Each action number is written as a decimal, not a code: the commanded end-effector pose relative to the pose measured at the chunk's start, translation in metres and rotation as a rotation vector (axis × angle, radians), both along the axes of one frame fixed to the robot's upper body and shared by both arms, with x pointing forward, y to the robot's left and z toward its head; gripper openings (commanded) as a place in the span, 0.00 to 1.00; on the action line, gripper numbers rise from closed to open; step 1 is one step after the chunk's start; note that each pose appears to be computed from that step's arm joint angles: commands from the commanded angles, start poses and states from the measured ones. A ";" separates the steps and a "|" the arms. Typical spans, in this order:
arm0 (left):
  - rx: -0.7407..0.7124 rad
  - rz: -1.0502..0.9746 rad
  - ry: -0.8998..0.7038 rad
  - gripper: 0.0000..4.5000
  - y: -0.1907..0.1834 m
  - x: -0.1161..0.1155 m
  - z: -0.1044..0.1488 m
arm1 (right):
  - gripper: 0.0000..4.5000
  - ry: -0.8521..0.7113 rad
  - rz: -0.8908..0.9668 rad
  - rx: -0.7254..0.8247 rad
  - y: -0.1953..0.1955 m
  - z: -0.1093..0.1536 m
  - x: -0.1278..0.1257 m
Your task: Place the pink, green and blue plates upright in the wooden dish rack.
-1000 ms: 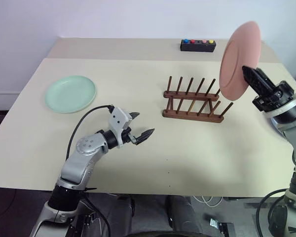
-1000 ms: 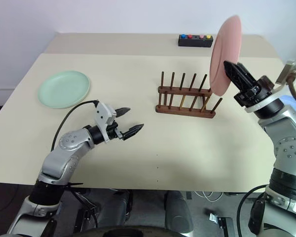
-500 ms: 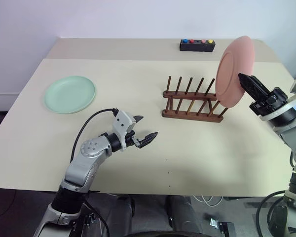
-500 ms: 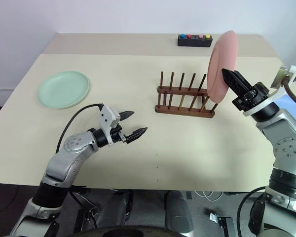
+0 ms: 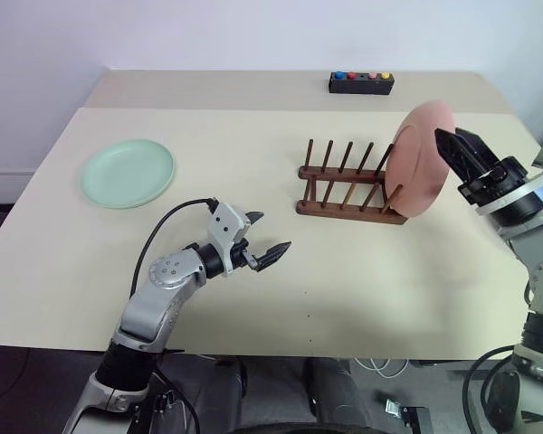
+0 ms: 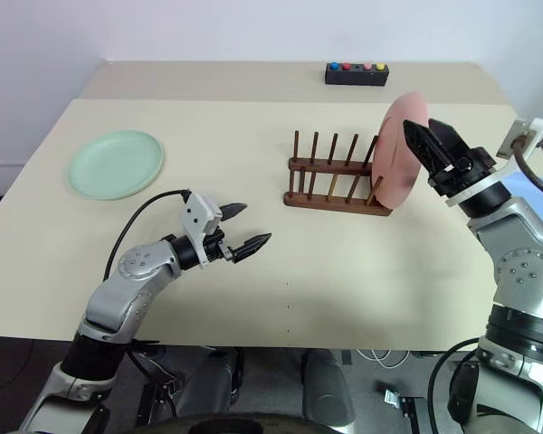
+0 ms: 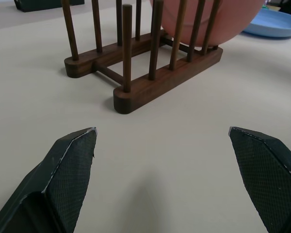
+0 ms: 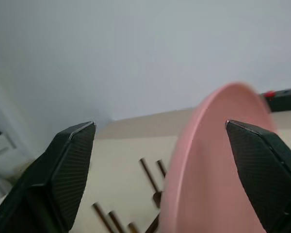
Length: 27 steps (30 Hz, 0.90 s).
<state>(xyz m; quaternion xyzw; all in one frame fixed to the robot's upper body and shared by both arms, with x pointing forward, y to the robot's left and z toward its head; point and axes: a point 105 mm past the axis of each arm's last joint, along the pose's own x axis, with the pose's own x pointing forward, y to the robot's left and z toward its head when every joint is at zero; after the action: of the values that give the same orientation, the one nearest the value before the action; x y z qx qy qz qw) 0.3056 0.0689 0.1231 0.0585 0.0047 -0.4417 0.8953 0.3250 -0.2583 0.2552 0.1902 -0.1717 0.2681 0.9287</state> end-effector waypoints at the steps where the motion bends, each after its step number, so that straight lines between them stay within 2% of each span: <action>1: -0.009 0.002 -0.042 1.00 -0.002 0.001 0.010 | 1.00 -0.120 -0.068 0.010 -0.012 0.026 -0.006; 5: -0.050 -0.006 -0.056 1.00 -0.003 0.001 0.017 | 1.00 -0.175 -0.229 -0.090 -0.043 0.044 -0.016; 10: -0.031 -0.071 -0.029 1.00 -0.005 -0.007 0.011 | 1.00 -0.081 -0.333 -0.312 -0.076 0.030 -0.026; 14: -0.041 -0.232 0.014 1.00 -0.017 -0.021 0.010 | 1.00 0.209 -0.441 -0.688 -0.111 -0.027 -0.027; 15: -0.035 -0.260 0.020 1.00 -0.020 -0.023 0.009 | 1.00 0.256 -0.452 -0.738 -0.116 -0.038 -0.027; 23: -0.014 -0.350 0.024 1.00 -0.031 -0.029 0.009 | 1.00 0.498 -0.538 -0.947 -0.145 -0.099 -0.023; 27: -0.003 -0.299 0.004 1.00 -0.027 -0.023 0.008 | 1.00 0.479 -0.517 -0.974 -0.139 -0.105 -0.016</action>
<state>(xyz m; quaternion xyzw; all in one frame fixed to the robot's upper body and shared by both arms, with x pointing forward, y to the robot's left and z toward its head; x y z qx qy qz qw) 0.2805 0.0419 0.1235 0.0479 0.0162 -0.5757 0.8161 0.3045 -0.3990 0.1349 -0.2337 0.1733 0.0312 0.9562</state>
